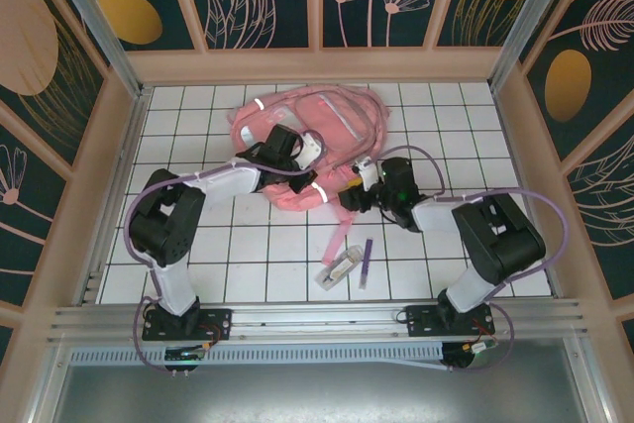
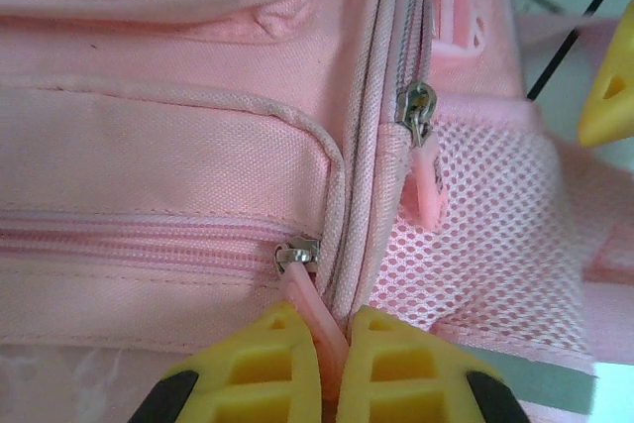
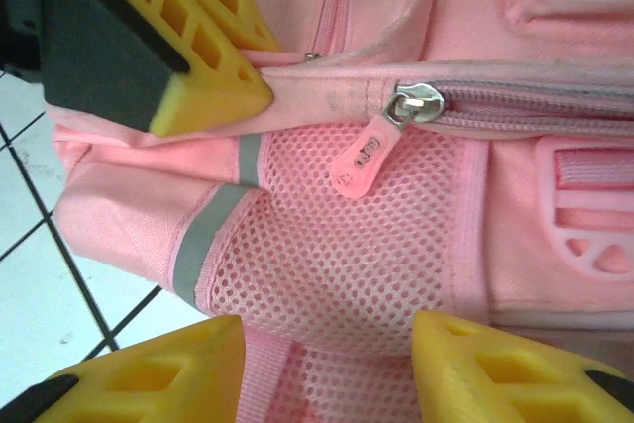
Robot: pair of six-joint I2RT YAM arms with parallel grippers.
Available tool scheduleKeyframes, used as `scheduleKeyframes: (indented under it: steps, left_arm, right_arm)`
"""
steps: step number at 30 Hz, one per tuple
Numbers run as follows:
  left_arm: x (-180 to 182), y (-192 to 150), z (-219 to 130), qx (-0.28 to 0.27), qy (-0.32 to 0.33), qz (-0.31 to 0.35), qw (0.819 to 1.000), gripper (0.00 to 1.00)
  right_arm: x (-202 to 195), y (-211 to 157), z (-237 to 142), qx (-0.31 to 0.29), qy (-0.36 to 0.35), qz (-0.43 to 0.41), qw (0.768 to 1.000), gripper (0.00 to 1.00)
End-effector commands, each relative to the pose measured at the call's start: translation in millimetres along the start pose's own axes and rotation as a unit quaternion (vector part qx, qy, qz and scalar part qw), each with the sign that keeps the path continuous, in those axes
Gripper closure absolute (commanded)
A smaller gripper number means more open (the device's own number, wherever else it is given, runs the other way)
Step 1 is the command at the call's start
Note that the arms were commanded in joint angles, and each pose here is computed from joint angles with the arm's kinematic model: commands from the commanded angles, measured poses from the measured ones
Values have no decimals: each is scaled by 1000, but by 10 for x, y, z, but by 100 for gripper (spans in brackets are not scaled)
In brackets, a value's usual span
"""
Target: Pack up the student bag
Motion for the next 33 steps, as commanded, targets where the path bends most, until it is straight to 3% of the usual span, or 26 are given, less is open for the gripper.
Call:
scheduleKeyframes:
  steps: [1, 11, 13, 15, 18, 24, 33]
  left_arm:
    - [-210, 307, -274, -65, -76, -19, 995, 100]
    - [-311, 414, -349, -91, -124, -31, 988, 100]
    - [-337, 417, -368, -99, -132, -31, 986, 100]
    - [-335, 398, -376, -102, -126, -23, 986, 100]
    - [-275, 319, -346, -83, -98, -14, 992, 100]
    - [-62, 187, -393, -61, 3, 40, 997, 100]
    - [70, -6, -446, -53, 21, 150, 987, 100]
  right_arm:
    - [-7, 400, -37, -93, -42, -91, 991, 51]
    - [-90, 570, 256, -135, -119, -85, 980, 51]
    - [-128, 556, 335, -127, -136, -76, 980, 56]
    - [-131, 503, 379, -120, -146, -76, 979, 68]
    - [-116, 476, 348, -120, -154, -61, 979, 100]
    - [-115, 389, 194, -104, -147, -36, 983, 100]
    - [-618, 278, -130, -99, -188, 49, 976, 100]
Point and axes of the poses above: each hand's point on the last joint's axis, 136 mm out from that joint toward the fingers, its own z axis out along the fingers, its own x axis along the line the jaws close on, y = z × x, the point moved 5 cm from there along -z, back along the fingers, and after that the axes turned 3 degrees about z, right-handed, at the moved point
